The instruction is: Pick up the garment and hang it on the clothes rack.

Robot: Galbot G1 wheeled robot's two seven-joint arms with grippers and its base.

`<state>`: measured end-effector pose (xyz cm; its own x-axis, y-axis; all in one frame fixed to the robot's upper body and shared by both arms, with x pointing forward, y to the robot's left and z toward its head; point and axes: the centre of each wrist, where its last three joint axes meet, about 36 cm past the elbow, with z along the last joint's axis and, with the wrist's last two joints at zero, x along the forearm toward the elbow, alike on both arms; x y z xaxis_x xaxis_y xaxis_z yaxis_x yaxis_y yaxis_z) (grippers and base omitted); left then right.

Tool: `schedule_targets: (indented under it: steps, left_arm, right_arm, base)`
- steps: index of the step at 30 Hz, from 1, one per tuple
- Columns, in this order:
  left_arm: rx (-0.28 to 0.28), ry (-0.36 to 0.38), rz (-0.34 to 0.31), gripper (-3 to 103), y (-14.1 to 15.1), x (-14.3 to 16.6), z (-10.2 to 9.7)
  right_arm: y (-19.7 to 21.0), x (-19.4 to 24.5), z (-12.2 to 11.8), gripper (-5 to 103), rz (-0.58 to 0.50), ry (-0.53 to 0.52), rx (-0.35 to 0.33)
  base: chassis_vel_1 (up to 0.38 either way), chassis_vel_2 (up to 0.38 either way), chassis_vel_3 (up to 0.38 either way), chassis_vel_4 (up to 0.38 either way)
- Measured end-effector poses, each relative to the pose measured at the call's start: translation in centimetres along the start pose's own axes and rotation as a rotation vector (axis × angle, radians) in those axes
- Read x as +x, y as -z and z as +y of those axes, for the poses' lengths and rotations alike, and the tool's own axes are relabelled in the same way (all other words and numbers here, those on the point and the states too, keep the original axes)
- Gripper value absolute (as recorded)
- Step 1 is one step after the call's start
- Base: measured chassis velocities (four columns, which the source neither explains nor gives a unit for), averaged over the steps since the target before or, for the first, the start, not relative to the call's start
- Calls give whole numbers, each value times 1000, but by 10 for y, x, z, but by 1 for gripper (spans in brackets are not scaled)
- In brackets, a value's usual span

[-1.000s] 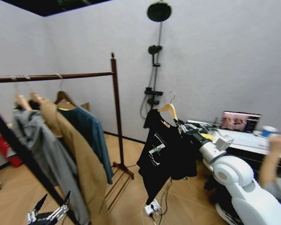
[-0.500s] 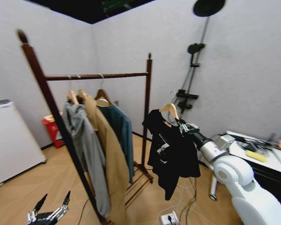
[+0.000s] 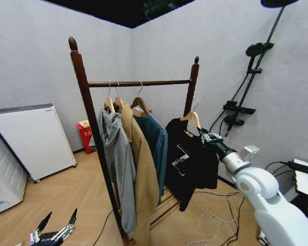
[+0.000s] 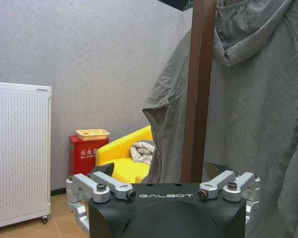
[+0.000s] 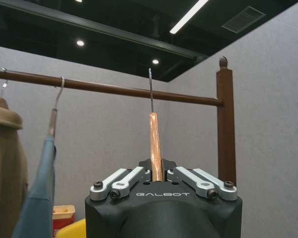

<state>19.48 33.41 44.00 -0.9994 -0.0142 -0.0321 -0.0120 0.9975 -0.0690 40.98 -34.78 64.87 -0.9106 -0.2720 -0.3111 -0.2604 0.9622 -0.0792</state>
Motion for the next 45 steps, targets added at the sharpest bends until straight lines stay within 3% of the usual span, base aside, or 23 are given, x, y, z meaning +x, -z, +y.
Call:
schedule_targets:
  steps: [9, 15, 20, 30, 38, 45]
  left_arm:
    - [0, 0, 0, 100, 0, 0, 0]
    - [0, 0, 0, 100, 0, 0, 0]
    - [0, 0, 0, 100, 0, 0, 0]
    - [0, 0, 0, 100, 0, 0, 0]
    - [0, 0, 0, 100, 0, 0, 0]
    - [0, 0, 0, 100, 0, 0, 0]
  right_arm:
    - [43, -19, 5, 9, -60, 146, -37]
    - [68, -58, -11, 9, -53, 201, -60]
    - [66, -96, -22, 9, -14, 215, -79]
    - [73, -186, -13, 9, 24, 256, -98]
    - [48, -223, -6, 9, 101, 266, -87]
    - [55, -247, 5, 9, 105, 283, -54]
  base:
    - [0, 0, 0, 0]
    - [0, 0, 0, 0]
    - [0, 0, 0, 0]
    - [0, 0, 0, 0]
    - [0, 0, 0, 0]
    - [0, 0, 0, 0]
